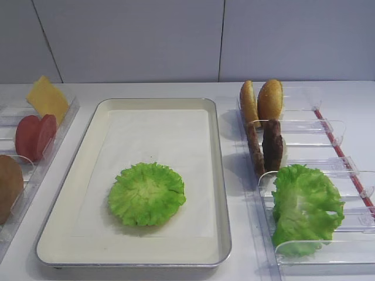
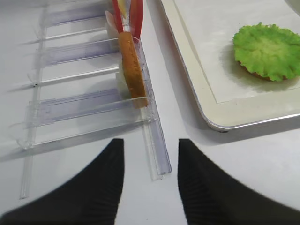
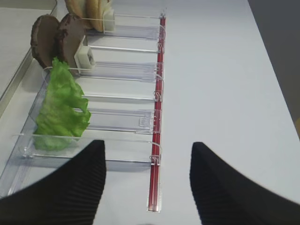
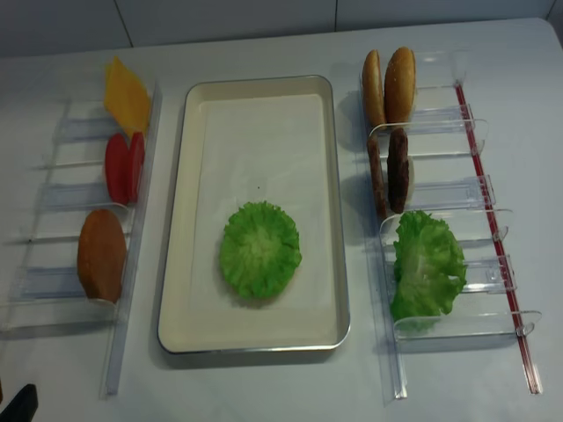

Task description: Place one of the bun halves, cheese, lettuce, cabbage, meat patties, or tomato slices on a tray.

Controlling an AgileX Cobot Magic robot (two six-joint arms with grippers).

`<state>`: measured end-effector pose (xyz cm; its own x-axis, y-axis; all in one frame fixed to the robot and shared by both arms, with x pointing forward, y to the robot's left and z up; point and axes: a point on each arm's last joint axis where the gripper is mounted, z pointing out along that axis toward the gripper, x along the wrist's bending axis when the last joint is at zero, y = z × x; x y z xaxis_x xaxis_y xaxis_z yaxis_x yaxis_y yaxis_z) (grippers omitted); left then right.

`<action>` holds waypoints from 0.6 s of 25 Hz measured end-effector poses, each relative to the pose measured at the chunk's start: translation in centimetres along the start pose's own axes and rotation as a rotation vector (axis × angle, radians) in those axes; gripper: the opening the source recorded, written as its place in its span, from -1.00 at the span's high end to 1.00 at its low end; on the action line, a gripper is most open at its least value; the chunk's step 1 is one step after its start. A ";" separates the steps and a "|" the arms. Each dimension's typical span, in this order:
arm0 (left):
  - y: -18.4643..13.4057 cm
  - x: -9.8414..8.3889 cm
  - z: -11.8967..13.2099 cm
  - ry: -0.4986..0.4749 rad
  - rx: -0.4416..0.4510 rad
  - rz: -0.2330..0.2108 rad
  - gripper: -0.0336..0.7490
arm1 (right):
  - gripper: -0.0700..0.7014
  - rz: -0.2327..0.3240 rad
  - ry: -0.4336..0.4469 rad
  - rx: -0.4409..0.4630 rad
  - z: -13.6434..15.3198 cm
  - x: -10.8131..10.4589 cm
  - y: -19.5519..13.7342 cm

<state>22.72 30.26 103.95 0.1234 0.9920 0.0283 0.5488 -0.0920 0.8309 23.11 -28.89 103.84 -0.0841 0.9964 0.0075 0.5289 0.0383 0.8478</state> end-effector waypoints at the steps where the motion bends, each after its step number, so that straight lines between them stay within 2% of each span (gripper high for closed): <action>1: 0.0 0.0 0.0 0.000 0.000 0.000 0.19 | -0.21 0.000 0.000 0.000 0.0 0.0 0.0; 15: 0.0 0.0 0.0 0.000 0.000 0.000 0.19 | -0.21 0.002 0.000 0.000 0.0 0.0 0.0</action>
<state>22.72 30.26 103.95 0.1234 0.9920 0.0283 0.5488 -0.0920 0.8309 23.11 -28.89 103.84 -0.0830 0.9965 0.0093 0.5291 0.0361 0.8478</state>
